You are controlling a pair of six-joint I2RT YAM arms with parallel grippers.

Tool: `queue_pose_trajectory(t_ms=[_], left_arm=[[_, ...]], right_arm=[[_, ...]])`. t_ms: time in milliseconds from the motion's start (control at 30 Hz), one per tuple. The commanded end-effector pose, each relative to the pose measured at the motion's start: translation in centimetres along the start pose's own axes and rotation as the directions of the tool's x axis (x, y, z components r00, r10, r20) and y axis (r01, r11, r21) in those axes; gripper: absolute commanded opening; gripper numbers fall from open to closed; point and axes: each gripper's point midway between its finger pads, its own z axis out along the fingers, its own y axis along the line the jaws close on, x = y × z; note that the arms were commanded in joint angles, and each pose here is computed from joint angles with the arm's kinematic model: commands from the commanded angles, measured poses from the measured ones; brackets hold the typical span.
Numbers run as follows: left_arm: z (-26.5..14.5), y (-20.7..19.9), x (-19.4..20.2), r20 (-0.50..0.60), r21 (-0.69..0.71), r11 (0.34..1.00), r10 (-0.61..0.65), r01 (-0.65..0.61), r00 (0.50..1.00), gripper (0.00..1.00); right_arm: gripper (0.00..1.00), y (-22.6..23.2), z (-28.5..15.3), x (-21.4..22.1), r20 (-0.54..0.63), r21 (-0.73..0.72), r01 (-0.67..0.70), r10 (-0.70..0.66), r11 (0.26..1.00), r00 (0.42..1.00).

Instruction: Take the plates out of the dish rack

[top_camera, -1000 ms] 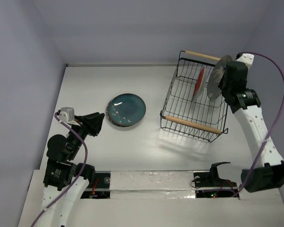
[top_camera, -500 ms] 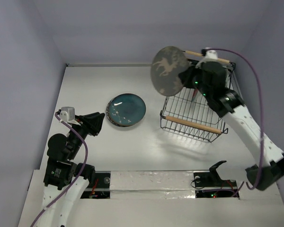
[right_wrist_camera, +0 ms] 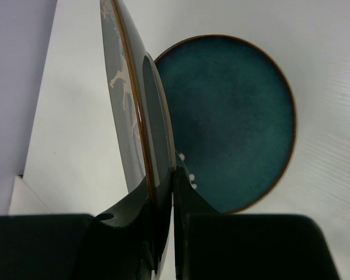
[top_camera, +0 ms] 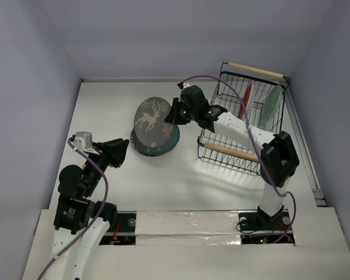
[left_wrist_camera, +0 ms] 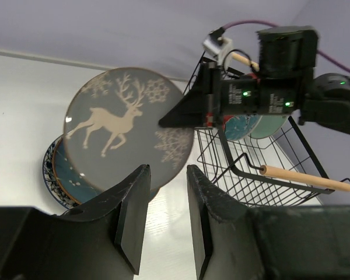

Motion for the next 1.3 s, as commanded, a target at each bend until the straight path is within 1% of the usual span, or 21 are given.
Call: queue_pose_trajectory(t_ms=[0,33,67,133,333,533,567,600,700,767,800,867,900,933,1000,1033,1067,1100,1200,1267], left_arm=[[0.0,-0.6,-1.4,0.048,0.018,1.0,0.006,-0.007,0.999,0.28],[0.0,-0.6,-1.3,0.046,0.018,1.0,0.005,-0.006,0.999,0.28],[0.0,-0.6,-1.3,0.046,0.018,1.0,0.005,-0.006,0.999,0.28],[-0.1,-0.6,-1.3,0.046,0.021,1.0,0.006,-0.007,0.999,0.28],[-0.1,-0.7,-1.4,0.049,0.022,1.0,0.006,-0.007,0.999,0.28],[-0.2,-0.7,-1.5,0.053,0.024,1.0,0.007,-0.008,0.999,0.28],[-0.2,-0.7,-1.5,0.053,0.022,1.0,0.007,-0.008,0.999,0.28],[-0.2,-0.7,-1.4,0.052,0.023,1.0,0.007,-0.008,0.999,0.28],[-0.2,-0.7,-1.5,0.055,0.023,1.0,0.007,-0.008,0.998,0.28],[-0.3,-0.7,-1.5,0.055,0.023,1.0,0.007,-0.008,0.998,0.28],[-0.2,-0.7,-1.5,0.057,0.024,1.0,0.007,-0.009,0.998,0.28],[-0.3,-0.7,-1.5,0.057,0.024,1.0,0.007,-0.009,0.998,0.28],[-0.3,-0.7,-1.6,0.059,0.023,1.0,0.007,-0.009,0.998,0.28],[-0.2,-0.7,-1.5,0.057,0.023,1.0,0.006,-0.007,0.998,0.28],[-0.3,-0.7,-1.6,0.061,0.023,1.0,0.006,-0.007,0.998,0.28],[-0.3,-0.7,-1.6,0.059,0.022,1.0,0.006,-0.007,0.998,0.28],[-0.3,-0.7,-1.6,0.059,0.023,1.0,0.007,-0.009,0.998,0.28],[-0.3,-0.7,-1.6,0.059,0.022,1.0,0.006,-0.007,0.998,0.28],[-0.3,-0.7,-1.6,0.059,0.023,1.0,0.006,-0.007,0.998,0.28],[-0.3,-0.8,-1.6,0.06,0.024,1.0,0.006,-0.007,0.998,0.28]], right_arm=[[0.0,7.4,-1.5,-7.2,0.198,-0.269,-0.022,0.078,0.963,0.977],[0.0,7.1,-0.9,-6.7,0.182,-0.264,-0.038,0.088,0.964,0.979],[0.0,7.3,-0.6,-7.1,0.201,-0.278,-0.035,0.094,0.96,0.975],[0.0,6.8,0.7,-6.2,0.17,-0.277,-0.056,0.107,0.959,0.98],[0.0,4.7,3.1,-4.0,0.12,-0.228,-0.092,0.122,0.969,0.985],[0.07,3.2,4.4,-1.7,0.077,-0.206,-0.113,0.131,0.972,0.988],[0.09,3.0,4.5,-1.4,0.073,-0.201,-0.113,0.13,0.973,0.989],[0.15,2.5,4.7,-0.8,0.063,-0.19,-0.116,0.13,0.975,0.989],[0.24,1.4,5.0,0.4,0.041,-0.159,-0.109,0.117,0.981,0.992],[0.26,0.9,5.1,1.0,0.032,-0.143,-0.106,0.112,0.984,0.993],[0.3,0.6,5.1,1.1,0.033,-0.132,-0.102,0.107,0.986,0.994],[0.33,0.1,5.2,1.6,0.023,-0.113,-0.099,0.102,0.989,0.994],[0.36,-0.2,5.2,1.6,0.026,-0.102,-0.093,0.096,0.99,0.995],[0.36,-0.4,5.2,1.9,0.017,-0.089,-0.091,0.093,0.992,0.995],[0.42,-0.6,5.2,1.7,0.026,-0.079,-0.08,0.082,0.994,0.996],[0.43,-1.1,5.1,2.3,0.005,-0.056,-0.082,0.083,0.995,0.997],[0.48,-1.3,5.1,2.3,0.005,-0.048,-0.079,0.079,0.996,0.997],[0.49,-1.6,5.1,2.3,0.01,-0.03,-0.072,0.073,0.997,0.997],[0.62,-2.4,5.0,2.4,0.006,0.01,-0.052,0.052,0.999,0.999],[0.68,-3.0,5.0,2.8,-0.008,0.036,-0.041,0.041,0.999,0.999]])
